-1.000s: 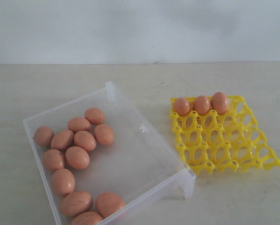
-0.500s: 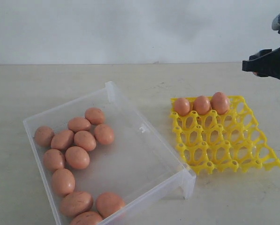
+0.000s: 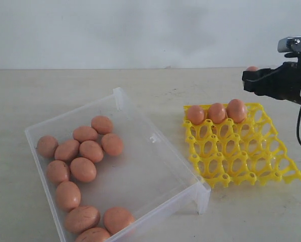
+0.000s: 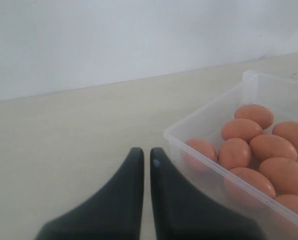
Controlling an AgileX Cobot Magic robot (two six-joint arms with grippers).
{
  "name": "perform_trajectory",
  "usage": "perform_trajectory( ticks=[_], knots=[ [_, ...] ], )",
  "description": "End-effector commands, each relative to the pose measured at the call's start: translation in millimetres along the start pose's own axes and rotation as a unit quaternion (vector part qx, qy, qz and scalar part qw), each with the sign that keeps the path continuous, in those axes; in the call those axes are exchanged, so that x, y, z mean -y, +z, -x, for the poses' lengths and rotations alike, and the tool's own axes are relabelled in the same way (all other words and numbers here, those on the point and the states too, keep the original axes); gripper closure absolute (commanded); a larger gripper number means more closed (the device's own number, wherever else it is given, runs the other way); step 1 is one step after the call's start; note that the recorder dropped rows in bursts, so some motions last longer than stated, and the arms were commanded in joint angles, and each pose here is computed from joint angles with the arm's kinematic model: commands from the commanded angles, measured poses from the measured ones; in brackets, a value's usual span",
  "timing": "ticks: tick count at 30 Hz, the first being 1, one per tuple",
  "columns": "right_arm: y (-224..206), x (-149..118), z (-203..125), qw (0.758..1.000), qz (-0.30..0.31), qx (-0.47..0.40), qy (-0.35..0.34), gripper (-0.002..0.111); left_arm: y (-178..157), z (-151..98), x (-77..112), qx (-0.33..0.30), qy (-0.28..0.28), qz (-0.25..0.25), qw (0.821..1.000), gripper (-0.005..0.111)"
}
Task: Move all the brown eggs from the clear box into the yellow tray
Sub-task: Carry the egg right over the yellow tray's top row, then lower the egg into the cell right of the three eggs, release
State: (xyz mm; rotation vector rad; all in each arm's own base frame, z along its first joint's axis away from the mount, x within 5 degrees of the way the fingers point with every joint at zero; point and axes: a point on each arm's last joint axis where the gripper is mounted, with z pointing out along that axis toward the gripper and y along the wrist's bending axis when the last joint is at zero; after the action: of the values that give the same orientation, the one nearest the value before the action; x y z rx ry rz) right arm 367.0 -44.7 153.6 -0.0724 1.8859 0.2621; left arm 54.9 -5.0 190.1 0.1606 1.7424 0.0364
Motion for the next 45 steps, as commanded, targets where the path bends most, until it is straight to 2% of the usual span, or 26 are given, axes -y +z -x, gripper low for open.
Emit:
perform_trajectory(
  ticks=[1, 3, 5, 8, 13, 16, 25, 35, 45],
  knots=[
    [-14, 22, -7, 0.997, -0.010, 0.034, 0.075, 0.108, 0, 0, 0.3, 0.003, -0.003, -0.002, 1.000, 0.103],
    [-24, 31, -15, 0.996, -0.008, 0.027, 0.086, 0.108, 0, 0, 0.3, 0.003, -0.003, -0.002, 1.000, 0.103],
    [-29, 34, -20, 0.998, 0.015, 0.006, 0.058, 0.108, 0, 0, 0.3, 0.003, -0.003, -0.002, 1.000, 0.103],
    [-25, 33, -21, 0.996, 0.034, 0.003, 0.082, 0.108, 0, 0, 0.3, 0.003, -0.003, -0.002, 1.000, 0.103],
    [-6, 29, -30, 0.984, 0.130, -0.048, 0.109, 0.108, 0, 0, 0.3, 0.003, -0.003, -0.002, 1.000, 0.103],
    [-1, 28, -35, 0.979, 0.161, -0.052, 0.117, 0.108, 0, 0, 0.3, 0.003, -0.003, -0.002, 1.000, 0.103],
    [-1, 28, -39, 0.981, 0.156, -0.072, 0.095, 0.108, 0, 0, 0.3, 0.003, -0.003, -0.002, 1.000, 0.103],
    [0, 33, -44, 0.987, 0.130, -0.088, 0.028, 0.108, 0, 0, 0.3, 0.003, -0.003, -0.002, 1.000, 0.103],
    [0, 35, -42, 0.989, 0.122, -0.079, 0.024, 0.108, 0, 0, 0.3, 0.003, -0.003, -0.002, 1.000, 0.103]
  ],
)
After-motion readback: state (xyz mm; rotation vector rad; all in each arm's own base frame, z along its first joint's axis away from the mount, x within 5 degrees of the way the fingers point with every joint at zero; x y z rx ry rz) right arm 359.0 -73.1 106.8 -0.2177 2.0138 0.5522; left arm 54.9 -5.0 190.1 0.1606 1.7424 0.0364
